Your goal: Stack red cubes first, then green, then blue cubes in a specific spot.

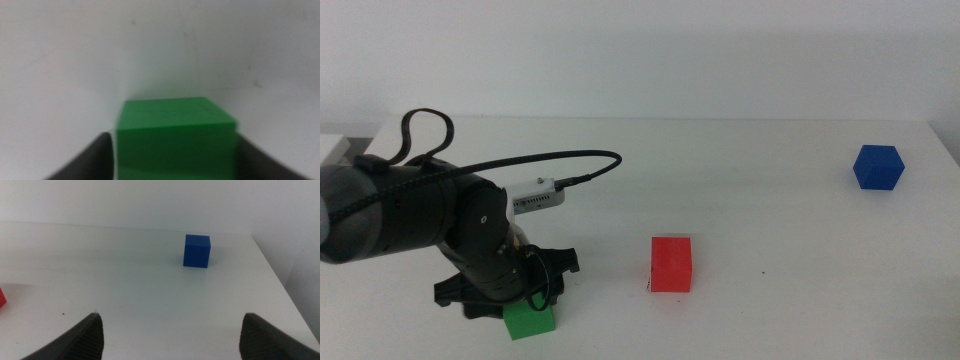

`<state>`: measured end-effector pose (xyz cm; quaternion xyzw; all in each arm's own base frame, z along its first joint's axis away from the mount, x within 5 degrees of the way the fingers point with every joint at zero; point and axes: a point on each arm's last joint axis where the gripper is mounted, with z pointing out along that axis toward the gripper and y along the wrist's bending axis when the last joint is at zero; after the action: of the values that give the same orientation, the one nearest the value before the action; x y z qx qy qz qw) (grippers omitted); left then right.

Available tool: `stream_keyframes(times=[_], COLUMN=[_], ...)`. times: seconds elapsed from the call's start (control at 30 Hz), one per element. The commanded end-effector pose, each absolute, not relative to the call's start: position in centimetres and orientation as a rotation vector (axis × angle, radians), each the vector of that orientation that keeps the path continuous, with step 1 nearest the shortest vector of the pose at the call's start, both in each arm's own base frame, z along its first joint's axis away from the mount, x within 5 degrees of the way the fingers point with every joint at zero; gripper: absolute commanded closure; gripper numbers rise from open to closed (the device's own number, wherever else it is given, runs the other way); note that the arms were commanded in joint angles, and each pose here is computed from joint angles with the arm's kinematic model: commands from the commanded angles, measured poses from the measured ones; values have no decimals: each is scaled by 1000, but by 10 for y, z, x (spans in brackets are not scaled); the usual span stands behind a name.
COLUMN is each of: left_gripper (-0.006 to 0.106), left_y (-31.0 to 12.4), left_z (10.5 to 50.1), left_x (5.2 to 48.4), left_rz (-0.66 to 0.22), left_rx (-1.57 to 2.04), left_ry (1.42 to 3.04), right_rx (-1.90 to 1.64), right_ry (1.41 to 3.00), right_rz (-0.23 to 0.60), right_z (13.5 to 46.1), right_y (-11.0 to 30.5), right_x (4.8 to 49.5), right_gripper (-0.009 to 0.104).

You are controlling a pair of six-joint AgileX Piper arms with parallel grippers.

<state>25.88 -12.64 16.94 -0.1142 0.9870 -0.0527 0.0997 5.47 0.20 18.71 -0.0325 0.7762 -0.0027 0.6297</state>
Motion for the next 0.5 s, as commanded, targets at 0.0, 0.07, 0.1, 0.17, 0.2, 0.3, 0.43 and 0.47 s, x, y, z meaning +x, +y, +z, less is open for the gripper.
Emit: stream_keyframes(times=[0.0,0.07,0.1,0.17,0.2,0.3,0.43,0.47], left_gripper=[45,61,69,80,84,88,88,88], left_y=[-129,-134,-140,-153,-163,-209,-246,-252], left_z=[174,186,197,221,235,274,279,276], left_x=[260,261,261,262,265,283,300,304], left_rz=[-223,-273,-276,-232,-202,-227,-282,-274], left_rx=[-331,-317,-275,-218,-192,-32,91,101], left_ry=[2899,2871,2858,2866,2859,2819,2860,2874], right_rx=[-85,-85,-85,-85,-85,-85,-85,-85], right_ry=[1767,1767,1767,1767,1767,1767,1767,1767], right_rz=[-21,-21,-21,-21,-21,-21,-21,-21], right_z=[187,187,187,187,187,187,187,187], right_y=[2,2,2,2,2,2,2,2], right_x=[55,55,55,55,55,55,55,55], right_gripper=[2,2,2,2,2,2,2,2])
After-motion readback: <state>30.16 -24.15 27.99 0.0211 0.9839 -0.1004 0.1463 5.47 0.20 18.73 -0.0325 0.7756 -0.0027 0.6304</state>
